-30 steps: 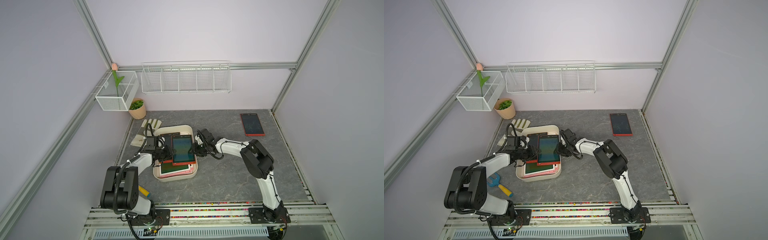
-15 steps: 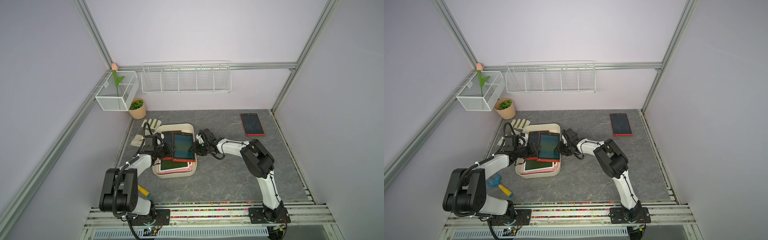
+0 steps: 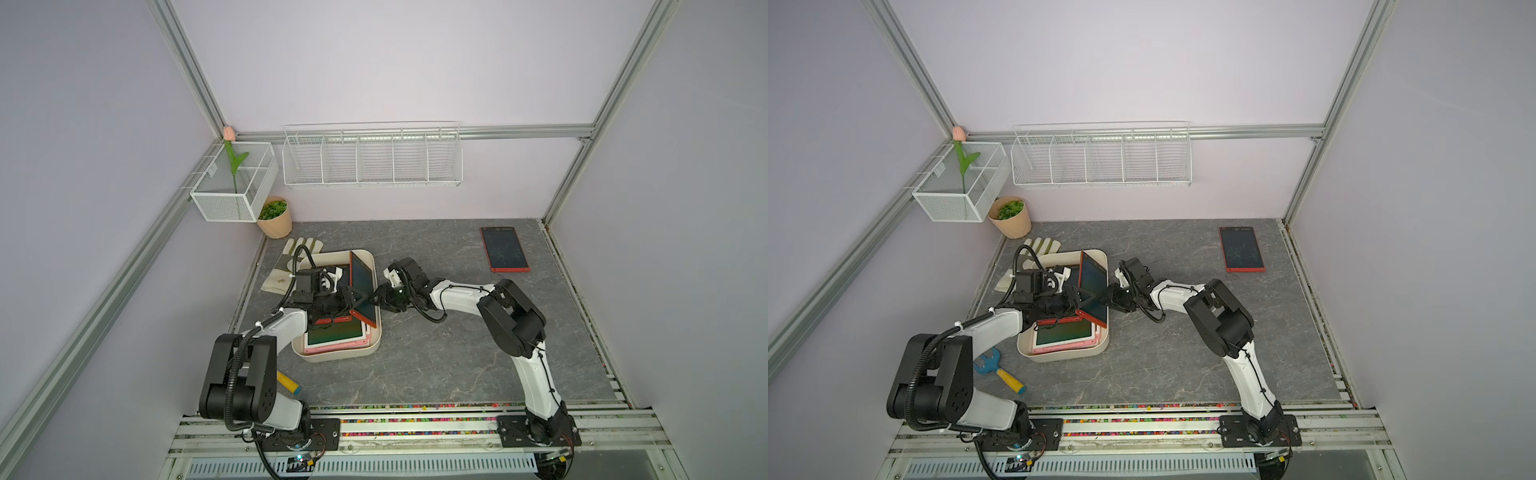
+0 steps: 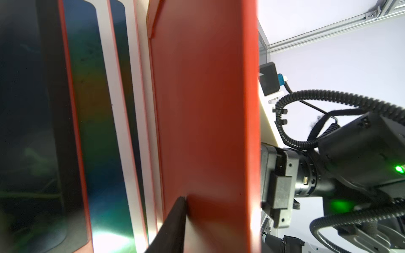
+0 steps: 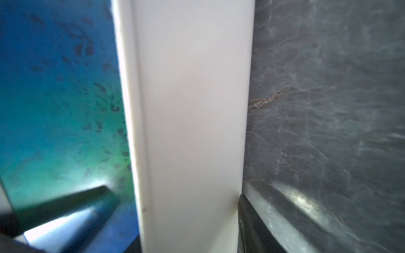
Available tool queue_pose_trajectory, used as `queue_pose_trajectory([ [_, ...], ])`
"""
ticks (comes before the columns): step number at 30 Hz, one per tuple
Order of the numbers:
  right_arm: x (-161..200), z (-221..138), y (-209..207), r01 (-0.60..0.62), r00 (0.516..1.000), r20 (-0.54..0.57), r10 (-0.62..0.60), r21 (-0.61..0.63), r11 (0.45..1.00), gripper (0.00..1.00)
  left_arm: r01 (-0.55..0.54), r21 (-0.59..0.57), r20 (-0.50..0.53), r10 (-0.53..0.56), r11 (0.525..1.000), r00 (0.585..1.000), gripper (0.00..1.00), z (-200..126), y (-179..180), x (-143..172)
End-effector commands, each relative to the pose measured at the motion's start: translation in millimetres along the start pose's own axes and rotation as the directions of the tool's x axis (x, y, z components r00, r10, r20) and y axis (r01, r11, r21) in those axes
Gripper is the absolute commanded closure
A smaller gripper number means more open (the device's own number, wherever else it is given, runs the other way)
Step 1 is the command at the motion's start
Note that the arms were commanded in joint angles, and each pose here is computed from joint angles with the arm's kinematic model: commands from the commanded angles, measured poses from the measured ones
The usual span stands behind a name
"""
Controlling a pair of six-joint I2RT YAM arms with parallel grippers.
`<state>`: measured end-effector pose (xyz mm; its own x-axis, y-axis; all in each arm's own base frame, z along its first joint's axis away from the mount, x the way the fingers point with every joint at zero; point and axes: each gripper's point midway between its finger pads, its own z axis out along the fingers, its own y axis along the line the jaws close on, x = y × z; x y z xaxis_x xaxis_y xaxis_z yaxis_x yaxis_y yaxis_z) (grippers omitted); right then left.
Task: Take out the writing tablet from the storage box
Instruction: Pick up the writing tablet from the storage box.
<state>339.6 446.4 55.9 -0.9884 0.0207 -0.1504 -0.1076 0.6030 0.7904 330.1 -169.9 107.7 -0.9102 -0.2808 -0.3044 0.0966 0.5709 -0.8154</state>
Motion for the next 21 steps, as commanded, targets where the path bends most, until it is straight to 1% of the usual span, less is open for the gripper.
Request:
queue_pose_trajectory([
  [1,12.8,-7.6,65.6,0.096,0.994,-0.028,-0.104,-0.204,0.974,0.51,-0.016,-0.024,-0.056,0.014,1.000,0.998,0.68,1.5,0.3,14.1],
  [4,9.1,-14.0,62.3,0.104,0.994,-0.017,-0.108,-0.176,0.979,0.48,-0.016,-0.071,-0.047,0.013,0.997,0.999,0.72,-3.4,3.9,11.9],
  [7,3.5,-23.2,64.0,0.118,0.993,0.000,-0.120,-0.163,0.979,0.43,-0.013,-0.096,-0.032,0.010,0.995,0.999,0.77,-9.2,3.3,9.9],
  [10,-1.3,-32.8,66.8,0.131,0.991,0.017,-0.130,-0.150,0.980,0.38,-0.012,-0.144,-0.021,0.009,0.989,1.000,0.82,-15.5,6.4,8.3],
  [18,-12.4,-52.7,71.9,0.135,0.990,0.054,-0.128,-0.153,0.979,0.30,-0.002,-0.156,-0.015,0.000,0.988,1.000,0.98,-21.8,9.3,8.5],
  [19,-13.4,-55.0,72.0,0.134,0.990,0.057,-0.126,-0.155,0.979,0.30,-0.003,-0.152,-0.016,0.000,0.988,1.000,1.00,-22.5,8.8,8.9],
  [21,-16.2,-60.4,72.2,0.132,0.990,0.066,-0.123,-0.160,0.978,0.30,-0.001,-0.148,-0.014,-0.001,0.989,1.000,1.00,-24.7,7.0,9.7],
])
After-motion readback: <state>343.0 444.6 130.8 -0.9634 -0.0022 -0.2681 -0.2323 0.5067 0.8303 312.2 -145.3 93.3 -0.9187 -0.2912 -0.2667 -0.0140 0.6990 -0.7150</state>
